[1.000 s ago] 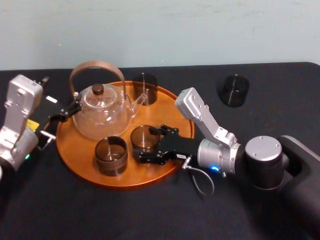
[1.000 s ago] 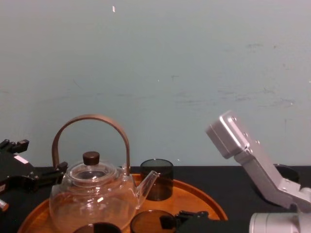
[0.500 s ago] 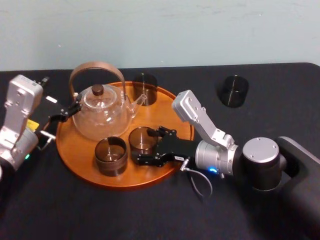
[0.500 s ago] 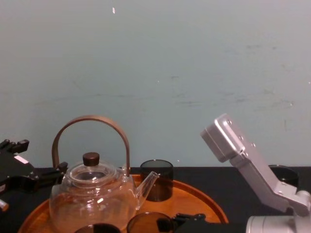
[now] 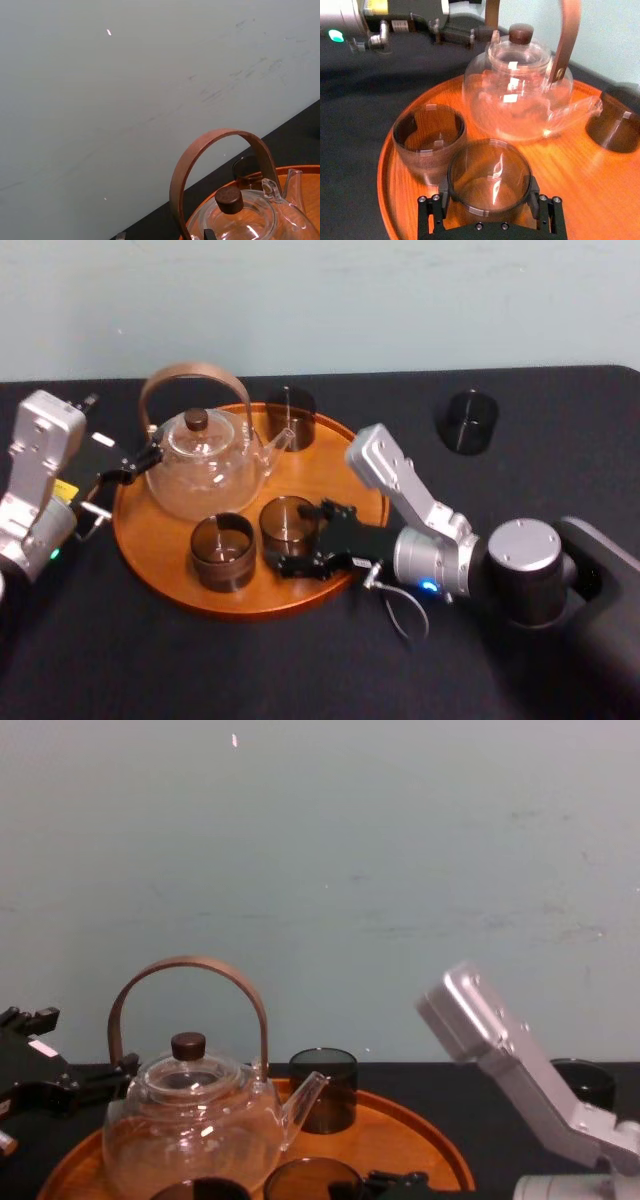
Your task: Pick up the glass from the table and place it on the tray.
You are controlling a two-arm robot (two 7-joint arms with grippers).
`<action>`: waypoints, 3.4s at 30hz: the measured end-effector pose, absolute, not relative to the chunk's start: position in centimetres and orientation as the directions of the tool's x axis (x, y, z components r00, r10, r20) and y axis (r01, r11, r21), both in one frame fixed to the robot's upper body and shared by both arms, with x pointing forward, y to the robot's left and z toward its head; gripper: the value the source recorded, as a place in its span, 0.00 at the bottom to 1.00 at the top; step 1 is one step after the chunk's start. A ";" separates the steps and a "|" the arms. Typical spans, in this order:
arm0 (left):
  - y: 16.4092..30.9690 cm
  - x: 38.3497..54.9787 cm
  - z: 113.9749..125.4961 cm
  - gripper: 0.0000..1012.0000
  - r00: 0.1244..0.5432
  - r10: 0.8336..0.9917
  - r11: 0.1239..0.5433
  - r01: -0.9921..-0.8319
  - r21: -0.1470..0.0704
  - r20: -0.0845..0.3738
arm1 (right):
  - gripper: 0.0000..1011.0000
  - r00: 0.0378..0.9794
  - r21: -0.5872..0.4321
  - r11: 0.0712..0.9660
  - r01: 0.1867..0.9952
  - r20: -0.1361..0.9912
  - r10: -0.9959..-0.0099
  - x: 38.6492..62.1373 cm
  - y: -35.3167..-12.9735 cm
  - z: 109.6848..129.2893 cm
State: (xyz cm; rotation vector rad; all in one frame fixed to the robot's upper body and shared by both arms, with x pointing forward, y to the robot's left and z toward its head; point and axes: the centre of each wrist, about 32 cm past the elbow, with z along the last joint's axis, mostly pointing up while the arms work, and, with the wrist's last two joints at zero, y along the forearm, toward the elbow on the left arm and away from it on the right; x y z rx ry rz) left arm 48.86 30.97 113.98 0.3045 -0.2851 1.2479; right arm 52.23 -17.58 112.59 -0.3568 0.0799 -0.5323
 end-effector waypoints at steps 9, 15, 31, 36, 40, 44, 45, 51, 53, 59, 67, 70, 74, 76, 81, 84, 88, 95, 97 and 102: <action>31.0 48.9 114.0 1.00 0.292 0.880 0.287 -0.955 0.070 0.374 | 0.99 0.860 -0.356 0.800 0.482 0.017 -0.510 52.2 -17.6 112.6; 31.0 48.9 114.0 1.00 0.292 0.880 0.287 -0.955 0.070 0.374 | 0.99 0.857 -0.351 0.802 0.484 0.004 -0.515 52.4 -17.8 112.6; 31.0 48.9 114.0 1.00 0.292 0.880 0.287 -0.955 0.070 0.374 | 0.99 0.852 -0.345 0.801 0.490 -0.006 -0.523 51.1 -19.5 113.5; 31.0 48.9 114.0 1.00 0.292 0.880 0.287 -0.955 0.070 0.374 | 0.99 0.846 -0.343 0.796 0.498 -0.006 -0.532 50.3 -20.3 113.6; 31.0 48.9 114.0 1.00 0.292 0.880 0.287 -0.955 0.070 0.374 | 0.99 0.843 -0.342 0.793 0.504 -0.008 -0.538 49.8 -20.9 113.6; 31.0 48.9 114.0 1.00 0.292 0.880 0.287 -0.955 0.070 0.374 | 0.99 0.832 -0.329 0.788 0.521 -0.011 -0.554 49.3 -21.8 113.9; 31.0 48.9 114.0 1.00 0.292 0.880 0.287 -0.955 0.070 0.374 | 0.99 0.829 -0.325 0.786 0.526 -0.011 -0.560 49.2 -22.0 114.0; 31.0 48.9 114.0 1.00 0.292 0.880 0.287 -0.955 0.070 0.374 | 0.99 0.795 -0.303 0.759 0.576 -0.009 -0.607 49.1 -23.6 114.6; 31.0 48.9 114.0 1.00 0.292 0.880 0.287 -0.955 0.070 0.374 | 0.99 0.778 -0.295 0.745 0.598 -0.007 -0.628 49.1 -24.4 114.8; 31.0 48.9 114.0 1.00 0.292 0.880 0.287 -0.955 0.070 0.374 | 0.99 0.726 -0.268 0.698 0.664 0.004 -0.688 49.5 -26.3 115.5; 31.0 48.9 114.0 1.00 0.292 0.880 0.287 -0.955 0.070 0.374 | 0.99 0.659 -0.242 0.636 0.732 0.015 -0.752 50.1 -28.4 116.3; 31.0 48.9 114.0 1.00 0.292 0.880 0.287 -0.955 0.070 0.374 | 0.99 0.638 -0.236 0.617 0.751 0.019 -0.770 50.4 -28.9 116.4; 31.0 48.9 114.0 1.00 0.292 0.880 0.287 -0.955 0.070 0.374 | 0.99 0.622 -0.232 0.602 0.764 0.021 -0.782 50.5 -29.3 116.5; 31.0 48.9 114.0 1.00 0.292 0.880 0.287 -0.955 0.070 0.374 | 0.99 0.613 -0.231 0.593 0.771 0.020 -0.789 50.5 -29.6 116.5; 31.0 48.9 114.0 1.00 0.292 0.880 0.287 -0.955 0.070 0.374 | 0.99 0.612 -0.233 0.592 0.772 0.017 -0.791 50.3 -29.8 116.5; 31.0 48.9 114.0 1.00 0.292 0.880 0.287 -0.955 0.070 0.374 | 0.99 0.616 -0.234 0.596 0.768 0.013 -0.788 50.1 -29.8 116.4; 31.0 48.9 114.0 1.00 0.292 0.880 0.287 -0.955 0.070 0.374 | 0.99 0.616 -0.237 0.597 0.766 0.007 -0.788 49.8 -29.9 116.2; 31.0 48.9 114.0 1.00 0.292 0.880 0.287 -0.955 0.070 0.374 | 0.99 0.597 -0.248 0.580 0.776 -0.009 -0.802 49.1 -30.7 115.6; 31.0 48.9 114.0 1.00 0.292 0.880 0.287 -0.955 0.070 0.374 | 0.99 0.585 -0.251 0.569 0.783 -0.013 -0.811 48.9 -31.0 115.5; 31.0 48.9 114.0 1.00 0.292 0.880 0.287 -0.955 0.070 0.374 | 0.99 0.553 -0.256 0.540 0.802 -0.021 -0.833 48.8 -32.0 115.2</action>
